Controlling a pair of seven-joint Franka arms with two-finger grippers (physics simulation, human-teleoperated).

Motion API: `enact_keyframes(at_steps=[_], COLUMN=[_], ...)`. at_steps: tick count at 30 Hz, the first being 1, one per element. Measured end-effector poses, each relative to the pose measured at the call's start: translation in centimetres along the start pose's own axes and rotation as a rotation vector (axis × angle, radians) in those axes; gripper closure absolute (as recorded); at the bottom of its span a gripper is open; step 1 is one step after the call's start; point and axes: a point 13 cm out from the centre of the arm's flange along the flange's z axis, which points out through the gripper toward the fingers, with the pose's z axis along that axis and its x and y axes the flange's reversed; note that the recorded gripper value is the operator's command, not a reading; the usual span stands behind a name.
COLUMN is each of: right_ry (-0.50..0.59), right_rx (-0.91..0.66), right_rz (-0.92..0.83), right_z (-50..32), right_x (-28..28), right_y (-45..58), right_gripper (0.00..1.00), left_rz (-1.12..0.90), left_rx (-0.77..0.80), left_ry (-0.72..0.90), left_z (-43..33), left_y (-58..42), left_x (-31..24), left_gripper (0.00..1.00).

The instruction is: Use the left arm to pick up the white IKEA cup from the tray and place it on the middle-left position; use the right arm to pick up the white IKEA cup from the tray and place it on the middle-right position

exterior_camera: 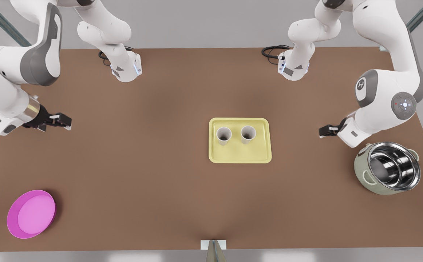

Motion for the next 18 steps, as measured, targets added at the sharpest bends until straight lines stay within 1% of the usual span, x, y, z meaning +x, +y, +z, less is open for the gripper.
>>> enact_keyframes(at_steps=[2,4,5,7,10,12,13,15,18], right_ry=[-0.014,0.012,0.026,0.047,0.046,0.030,0.027,0.022,0.001], right_rx=[-0.003,-0.036,-0.048,-0.059,-0.051,-0.045,-0.043,-0.044,-0.056], right_rz=[-0.009,-0.027,-0.050,-0.140,-0.306,-0.371,-0.385,-0.367,-0.318], right_z=[0.1,2.6,4.2,7.3,10.6,12.4,13.5,15.4,17.9], right_x=[-0.5,-1.3,-2.0,-3.4,-2.9,-1.6,-0.9,-0.5,-0.7], right_y=[0.1,1.5,3.3,10.0,24.1,32.1,35.2,38.5,41.6], right_gripper=[0.00,0.00,0.00,0.00,0.00,0.00,0.00,0.00,0.00], left_rz=[0.007,0.026,0.058,0.138,0.235,0.258,0.261,0.259,0.204], left_rx=[0.002,0.019,0.022,0.025,-0.030,-0.081,-0.091,-0.093,-0.064], left_ry=[-0.028,-0.036,-0.025,-0.002,0.090,0.114,0.104,0.076,0.031], left_z=[-0.3,0.3,1.2,2.5,9.8,14.9,16.3,18.0,19.5], left_y=[-0.7,-2.4,-4.7,-10.6,-17.8,-18.7,-19.0,-19.7,-19.4], left_x=[-0.6,-1.2,-1.2,0.3,6.7,11.8,13.0,13.7,11.9], left_gripper=[0.00,0.00,0.00,0.00,0.00,0.00,0.00,0.00,0.00])
